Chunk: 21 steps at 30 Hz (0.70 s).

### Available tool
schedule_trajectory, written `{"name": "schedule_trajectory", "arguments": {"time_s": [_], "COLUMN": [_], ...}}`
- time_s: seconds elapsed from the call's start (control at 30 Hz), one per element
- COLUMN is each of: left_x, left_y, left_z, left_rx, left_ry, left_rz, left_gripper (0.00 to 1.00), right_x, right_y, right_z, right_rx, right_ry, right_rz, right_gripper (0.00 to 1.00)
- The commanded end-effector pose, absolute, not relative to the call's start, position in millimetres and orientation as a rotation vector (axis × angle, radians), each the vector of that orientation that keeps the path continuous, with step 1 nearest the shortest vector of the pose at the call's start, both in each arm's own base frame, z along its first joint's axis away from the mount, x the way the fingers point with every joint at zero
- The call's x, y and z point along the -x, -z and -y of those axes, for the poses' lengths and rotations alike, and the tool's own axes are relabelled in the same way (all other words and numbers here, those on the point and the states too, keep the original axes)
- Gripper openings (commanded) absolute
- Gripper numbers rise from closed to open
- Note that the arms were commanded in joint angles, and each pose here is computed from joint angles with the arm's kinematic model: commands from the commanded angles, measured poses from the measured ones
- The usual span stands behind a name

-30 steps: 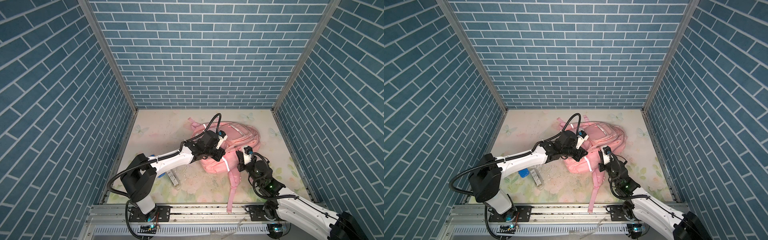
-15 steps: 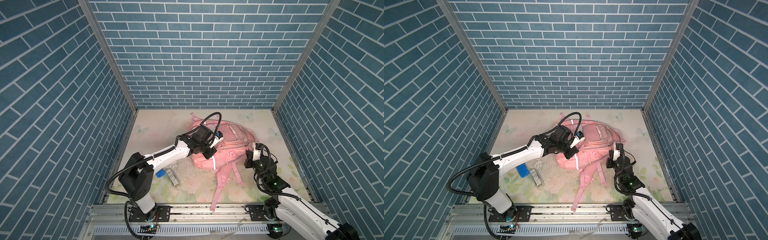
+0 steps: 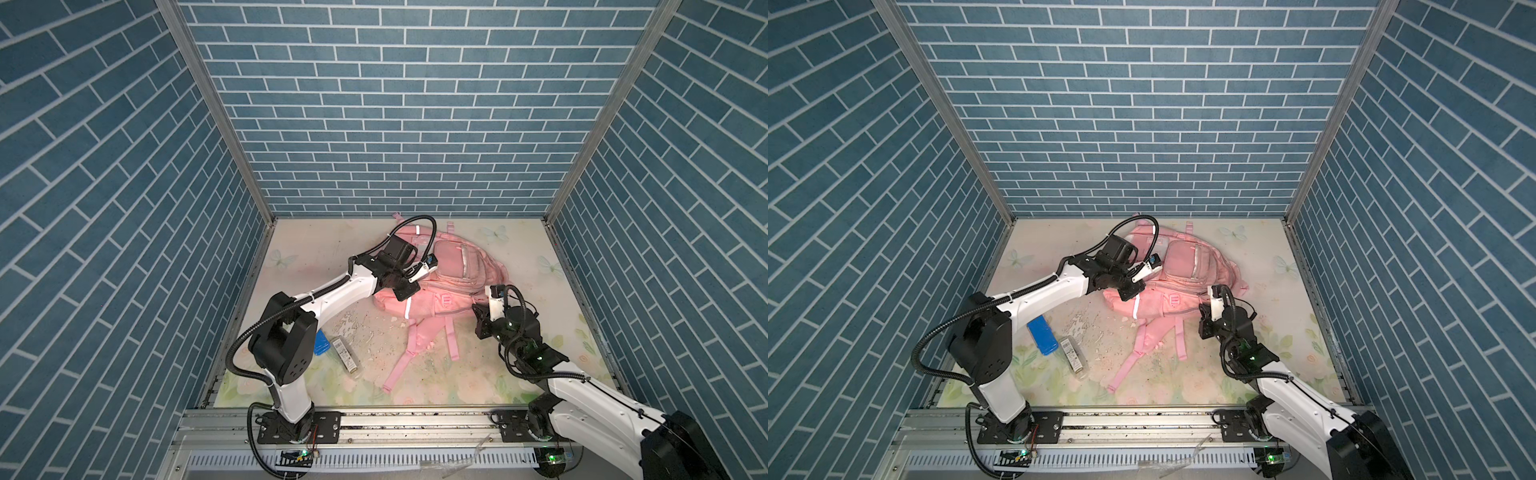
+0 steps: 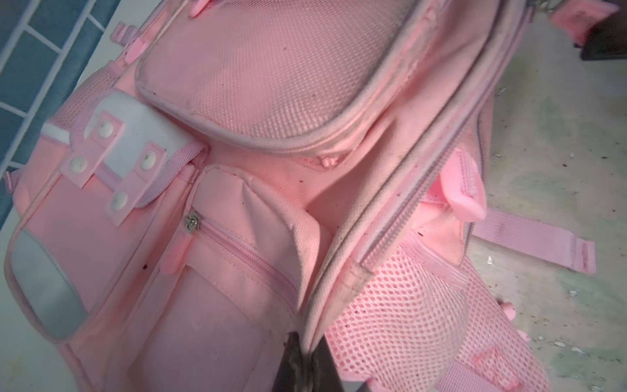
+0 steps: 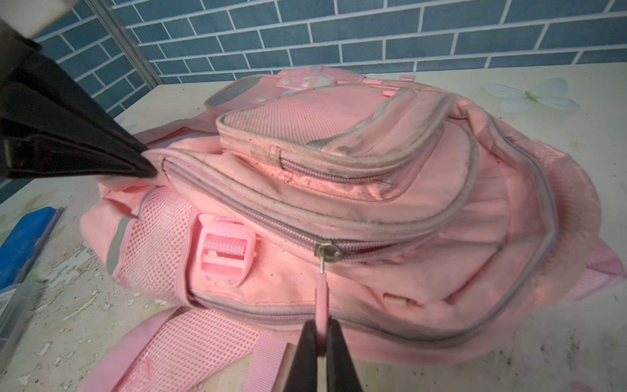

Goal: Pack books, pencil case, and school supplies into a backpack
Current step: Zip the student bag at the center of the table.

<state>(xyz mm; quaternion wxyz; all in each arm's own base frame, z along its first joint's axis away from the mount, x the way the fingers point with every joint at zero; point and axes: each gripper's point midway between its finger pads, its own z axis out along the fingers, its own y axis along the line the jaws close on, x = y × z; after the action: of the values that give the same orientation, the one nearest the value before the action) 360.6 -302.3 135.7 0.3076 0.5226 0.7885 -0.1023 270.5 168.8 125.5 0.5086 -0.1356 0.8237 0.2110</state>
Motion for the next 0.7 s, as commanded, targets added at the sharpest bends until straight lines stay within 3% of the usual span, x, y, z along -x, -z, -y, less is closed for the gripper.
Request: {"name": "schedule_trajectory", "arguments": {"time_s": [0.0, 0.1, 0.27, 0.53, 0.67], "left_x": [-396.9, -393.7, -354.2, -311.9, -295.9], "left_y": [-168.6, -184.2, -204.7, -217.7, -219.8], "left_z": [303.6, 303.8, 328.0, 359.2, 387.4], "left_rx": [-1.244, -1.023, -0.384, 0.318, 0.483], "left_ry": [0.237, 0.359, 0.987, 1.470, 1.662], "left_rz": [-2.016, -2.104, -2.271, -2.149, -2.104], "left_gripper": [0.26, 0.44, 0.63, 0.64, 0.64], "right_x": [-280.2, -285.8, -284.8, -278.2, -276.6], "right_y": [-149.5, -146.6, -148.0, -145.9, -145.5], "right_z": [-185.3, -183.4, -180.1, -182.7, -182.1], "right_rx": [0.344, 0.326, 0.313, 0.337, 0.338], "right_ry": [-0.554, -0.525, -0.519, -0.551, -0.555], "right_rz": [-1.912, -1.927, -1.908, -1.888, -1.880], "right_gripper": [0.00, 0.00, 0.00, 0.00, 0.00]}}
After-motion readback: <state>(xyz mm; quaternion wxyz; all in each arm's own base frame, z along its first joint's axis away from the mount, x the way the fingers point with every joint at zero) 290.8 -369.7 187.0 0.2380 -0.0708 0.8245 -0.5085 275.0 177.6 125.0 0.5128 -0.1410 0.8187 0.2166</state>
